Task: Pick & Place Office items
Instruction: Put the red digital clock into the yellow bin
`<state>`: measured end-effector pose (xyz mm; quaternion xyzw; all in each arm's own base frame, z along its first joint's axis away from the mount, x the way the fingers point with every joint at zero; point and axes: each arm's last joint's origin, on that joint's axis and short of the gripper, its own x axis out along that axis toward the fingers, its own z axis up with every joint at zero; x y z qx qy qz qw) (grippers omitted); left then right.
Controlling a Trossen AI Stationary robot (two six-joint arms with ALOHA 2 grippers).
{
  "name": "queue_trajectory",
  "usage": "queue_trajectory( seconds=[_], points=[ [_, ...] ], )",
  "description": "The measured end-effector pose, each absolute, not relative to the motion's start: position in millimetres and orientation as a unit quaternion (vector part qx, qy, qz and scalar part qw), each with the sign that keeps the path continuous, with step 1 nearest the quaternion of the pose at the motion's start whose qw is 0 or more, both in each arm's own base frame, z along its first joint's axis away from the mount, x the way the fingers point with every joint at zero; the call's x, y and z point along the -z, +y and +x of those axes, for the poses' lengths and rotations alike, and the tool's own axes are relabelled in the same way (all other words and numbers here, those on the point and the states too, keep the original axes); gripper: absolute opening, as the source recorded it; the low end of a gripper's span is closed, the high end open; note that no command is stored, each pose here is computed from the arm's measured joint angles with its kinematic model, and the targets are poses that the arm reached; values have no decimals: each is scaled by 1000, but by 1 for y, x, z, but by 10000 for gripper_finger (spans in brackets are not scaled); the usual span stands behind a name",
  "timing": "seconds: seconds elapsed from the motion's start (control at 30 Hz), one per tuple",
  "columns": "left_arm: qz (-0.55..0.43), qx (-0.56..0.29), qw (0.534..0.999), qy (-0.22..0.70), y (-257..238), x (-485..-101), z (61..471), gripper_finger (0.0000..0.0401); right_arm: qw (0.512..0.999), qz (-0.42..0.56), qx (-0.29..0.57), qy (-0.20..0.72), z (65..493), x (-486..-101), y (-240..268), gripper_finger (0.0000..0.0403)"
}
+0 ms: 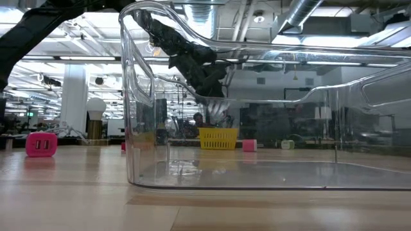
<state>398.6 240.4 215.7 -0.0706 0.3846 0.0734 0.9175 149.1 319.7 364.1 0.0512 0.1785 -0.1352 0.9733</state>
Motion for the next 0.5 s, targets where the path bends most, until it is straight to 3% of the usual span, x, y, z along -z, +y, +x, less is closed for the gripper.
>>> queue_trajectory(
  seconds=[0.2,0.5],
  points=[
    [-70,-74,919,382,239,-223,396,193,973,52,135,178,149,-364,320,201],
    [-62,-78,900,424,188,-292,344,194,974,55,132,178,147,-364,321,201]
  ],
)
